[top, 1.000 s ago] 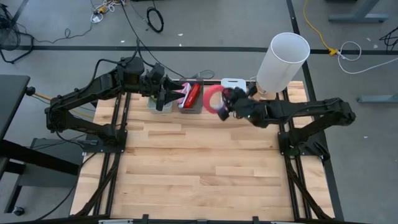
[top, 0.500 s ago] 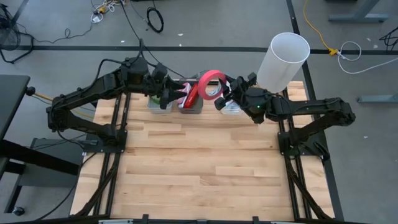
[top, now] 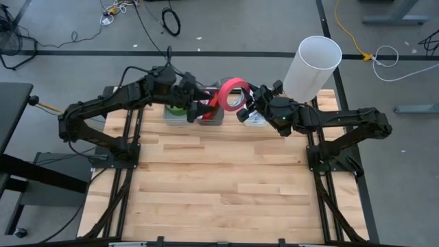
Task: Pick and place Stapler, Stapler remover, tape
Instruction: Put the pink tape into the gray bin
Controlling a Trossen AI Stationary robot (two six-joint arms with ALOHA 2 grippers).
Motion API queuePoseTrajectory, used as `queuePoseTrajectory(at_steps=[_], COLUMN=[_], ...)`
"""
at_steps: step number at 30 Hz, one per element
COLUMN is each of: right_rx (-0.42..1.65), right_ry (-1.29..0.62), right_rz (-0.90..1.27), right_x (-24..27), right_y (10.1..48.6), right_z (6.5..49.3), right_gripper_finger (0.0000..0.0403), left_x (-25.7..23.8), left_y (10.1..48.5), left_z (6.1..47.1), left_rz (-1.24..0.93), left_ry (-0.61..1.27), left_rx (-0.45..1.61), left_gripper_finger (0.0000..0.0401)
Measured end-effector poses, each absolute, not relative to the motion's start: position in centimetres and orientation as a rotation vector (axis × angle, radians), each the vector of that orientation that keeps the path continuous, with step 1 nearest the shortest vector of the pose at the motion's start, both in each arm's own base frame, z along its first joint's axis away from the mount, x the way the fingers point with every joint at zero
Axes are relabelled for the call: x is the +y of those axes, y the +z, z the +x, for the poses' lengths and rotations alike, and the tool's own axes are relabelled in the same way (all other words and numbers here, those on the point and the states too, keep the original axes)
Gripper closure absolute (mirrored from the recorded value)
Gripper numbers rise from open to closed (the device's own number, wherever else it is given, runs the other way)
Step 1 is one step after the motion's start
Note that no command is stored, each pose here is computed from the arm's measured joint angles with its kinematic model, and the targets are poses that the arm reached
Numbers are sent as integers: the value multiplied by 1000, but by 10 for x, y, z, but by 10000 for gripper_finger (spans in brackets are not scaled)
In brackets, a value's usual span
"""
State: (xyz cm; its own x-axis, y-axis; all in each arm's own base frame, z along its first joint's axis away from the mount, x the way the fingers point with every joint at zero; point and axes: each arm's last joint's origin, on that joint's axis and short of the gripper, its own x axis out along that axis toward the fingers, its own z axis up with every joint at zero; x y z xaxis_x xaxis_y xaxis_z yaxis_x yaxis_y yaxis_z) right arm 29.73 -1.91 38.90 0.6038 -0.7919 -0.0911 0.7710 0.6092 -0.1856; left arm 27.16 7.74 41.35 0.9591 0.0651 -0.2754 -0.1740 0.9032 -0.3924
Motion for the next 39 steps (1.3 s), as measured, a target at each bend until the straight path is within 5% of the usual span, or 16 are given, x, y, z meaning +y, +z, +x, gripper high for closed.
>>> queuePoseTrajectory(at_steps=[21, 39], right_rx=[217, 214], right_ry=[-938, -936], right_rz=[-161, -159], right_x=[-20, -20], right_y=[385, 385], right_z=[296, 296], right_gripper_finger=[319, 319], left_x=[57, 51], left_y=[406, 398], left_z=[297, 315], left_rz=[-244, -292], left_ry=[332, 347], left_rx=[222, 188], left_gripper_finger=[82, 82])
